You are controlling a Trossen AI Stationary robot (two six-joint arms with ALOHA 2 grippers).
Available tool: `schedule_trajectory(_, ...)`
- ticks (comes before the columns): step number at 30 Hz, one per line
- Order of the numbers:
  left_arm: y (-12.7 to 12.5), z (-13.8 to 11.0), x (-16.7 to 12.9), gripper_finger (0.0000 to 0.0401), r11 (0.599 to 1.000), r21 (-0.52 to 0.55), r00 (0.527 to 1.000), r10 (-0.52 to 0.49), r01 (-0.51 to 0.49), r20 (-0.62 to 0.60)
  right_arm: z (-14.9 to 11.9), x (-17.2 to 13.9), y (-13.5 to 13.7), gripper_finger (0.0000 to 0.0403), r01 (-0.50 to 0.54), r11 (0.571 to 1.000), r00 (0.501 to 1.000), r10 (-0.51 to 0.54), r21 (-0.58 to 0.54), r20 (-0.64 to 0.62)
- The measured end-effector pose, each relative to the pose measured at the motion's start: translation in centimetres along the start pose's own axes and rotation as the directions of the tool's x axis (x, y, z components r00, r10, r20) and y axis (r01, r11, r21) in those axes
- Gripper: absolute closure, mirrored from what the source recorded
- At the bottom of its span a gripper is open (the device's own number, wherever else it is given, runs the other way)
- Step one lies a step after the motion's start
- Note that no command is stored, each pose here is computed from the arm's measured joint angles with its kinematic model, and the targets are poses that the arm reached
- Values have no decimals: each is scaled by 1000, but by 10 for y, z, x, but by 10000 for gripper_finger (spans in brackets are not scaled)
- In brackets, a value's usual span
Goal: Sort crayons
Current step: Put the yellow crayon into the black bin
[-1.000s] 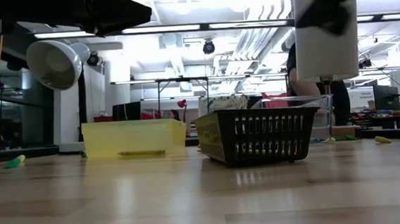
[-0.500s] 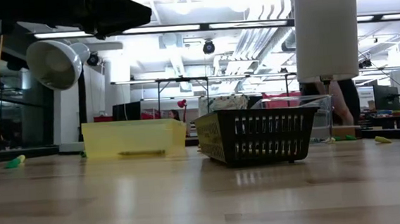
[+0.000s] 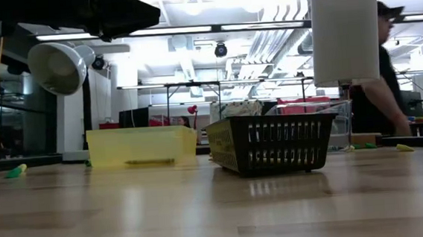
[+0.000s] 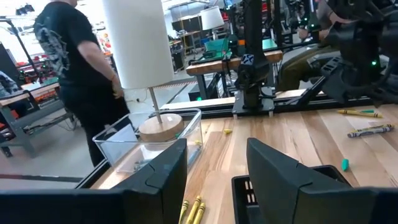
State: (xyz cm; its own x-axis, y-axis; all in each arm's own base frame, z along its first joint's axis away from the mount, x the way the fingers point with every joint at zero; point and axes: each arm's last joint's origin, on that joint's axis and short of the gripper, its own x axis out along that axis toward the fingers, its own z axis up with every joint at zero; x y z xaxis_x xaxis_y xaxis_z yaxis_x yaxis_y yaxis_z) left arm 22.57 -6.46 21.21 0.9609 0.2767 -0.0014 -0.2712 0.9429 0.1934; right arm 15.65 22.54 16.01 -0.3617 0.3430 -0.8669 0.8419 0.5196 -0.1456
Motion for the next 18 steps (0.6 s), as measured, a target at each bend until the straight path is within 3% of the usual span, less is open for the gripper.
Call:
schedule_trajectory(7,0,0,0,247,1000,0,1000,0,0,0,4,15,10,199,14,999,1000,-14,-32,-9)
schedule_trajectory(13,0,0,0,247,1000,1,1000,0,0,-1,8,29,13,199,-23,990,997,13,-138,-70)
schedule_trajectory(18,0,0,0,247,1000,2,1000,0,0,-2,11,35,5,199,18,992,998,-25,-123,-62)
